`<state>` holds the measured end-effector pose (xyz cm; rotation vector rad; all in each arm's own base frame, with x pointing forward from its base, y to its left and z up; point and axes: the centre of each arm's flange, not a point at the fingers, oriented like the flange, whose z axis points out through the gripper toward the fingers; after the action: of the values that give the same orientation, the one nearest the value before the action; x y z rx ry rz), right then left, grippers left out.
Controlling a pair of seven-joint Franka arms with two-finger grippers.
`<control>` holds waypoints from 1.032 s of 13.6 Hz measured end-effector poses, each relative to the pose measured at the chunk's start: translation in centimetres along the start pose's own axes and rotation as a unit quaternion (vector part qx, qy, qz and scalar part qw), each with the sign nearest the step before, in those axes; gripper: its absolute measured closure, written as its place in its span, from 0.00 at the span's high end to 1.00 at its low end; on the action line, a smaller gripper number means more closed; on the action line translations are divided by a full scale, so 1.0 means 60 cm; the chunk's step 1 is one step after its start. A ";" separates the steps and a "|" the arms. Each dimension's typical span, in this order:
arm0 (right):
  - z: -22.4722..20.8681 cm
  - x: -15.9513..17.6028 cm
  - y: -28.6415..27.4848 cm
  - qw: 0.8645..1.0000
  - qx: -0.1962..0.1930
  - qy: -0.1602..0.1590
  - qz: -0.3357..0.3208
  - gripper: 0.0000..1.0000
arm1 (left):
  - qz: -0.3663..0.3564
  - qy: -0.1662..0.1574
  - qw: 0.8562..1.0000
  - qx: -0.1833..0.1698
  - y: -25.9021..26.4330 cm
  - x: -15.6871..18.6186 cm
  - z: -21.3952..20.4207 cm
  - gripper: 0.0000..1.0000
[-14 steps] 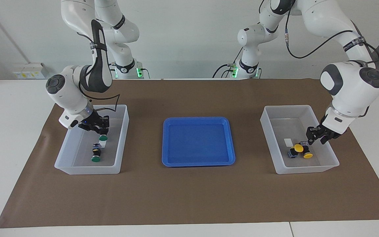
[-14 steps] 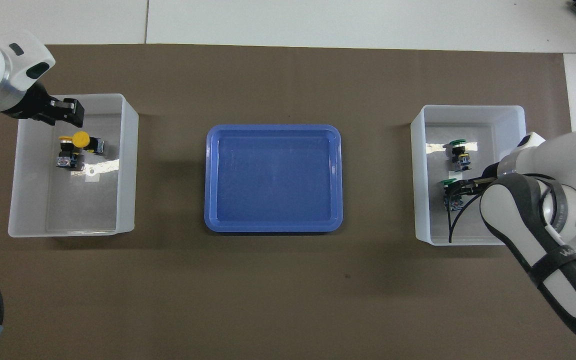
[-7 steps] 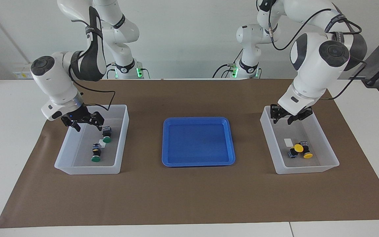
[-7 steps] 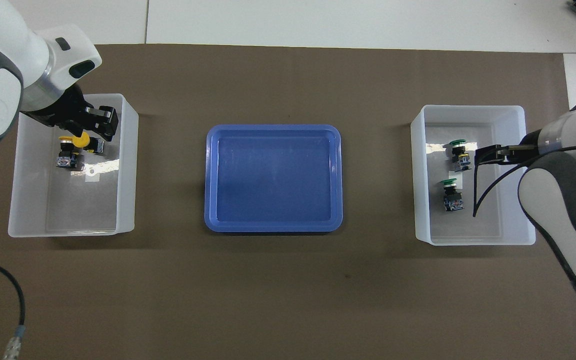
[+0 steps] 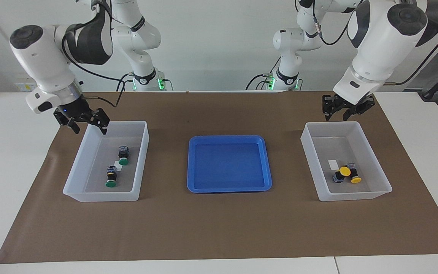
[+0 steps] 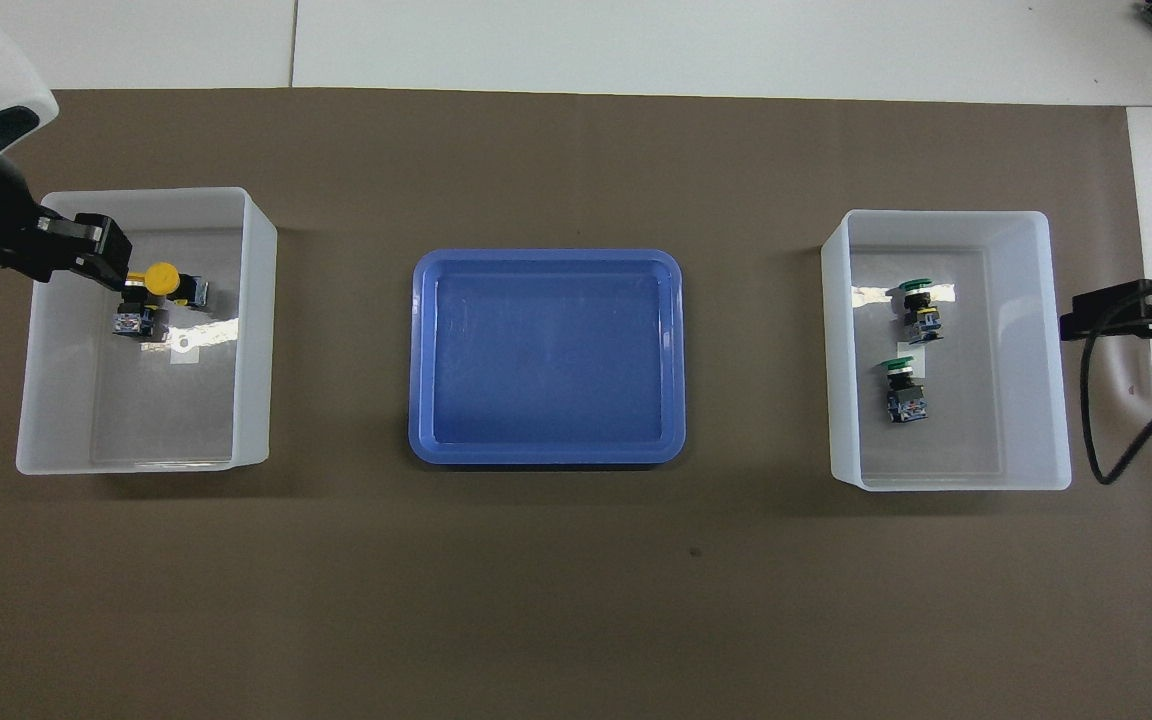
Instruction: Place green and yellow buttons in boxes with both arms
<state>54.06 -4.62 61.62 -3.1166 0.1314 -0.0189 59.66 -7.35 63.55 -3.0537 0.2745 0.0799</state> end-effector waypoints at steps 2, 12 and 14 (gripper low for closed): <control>-0.038 -0.026 0.002 1.000 -0.001 -0.011 0.000 1.00 | 0.003 0.008 1.000 0.000 -0.017 0.004 0.013 0.59; -0.044 -0.039 -0.003 1.000 -0.007 -0.017 -0.004 1.00 | -0.003 -0.008 1.000 0.006 -0.018 -0.049 0.069 1.00; -0.043 -0.039 -0.005 1.000 -0.008 -0.017 -0.005 1.00 | -0.013 -0.003 1.000 -0.009 -0.029 -0.053 0.064 1.00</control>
<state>51.71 -4.20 64.20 -3.1324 0.1156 0.0367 56.67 -4.79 60.05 -3.0736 0.2361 0.0911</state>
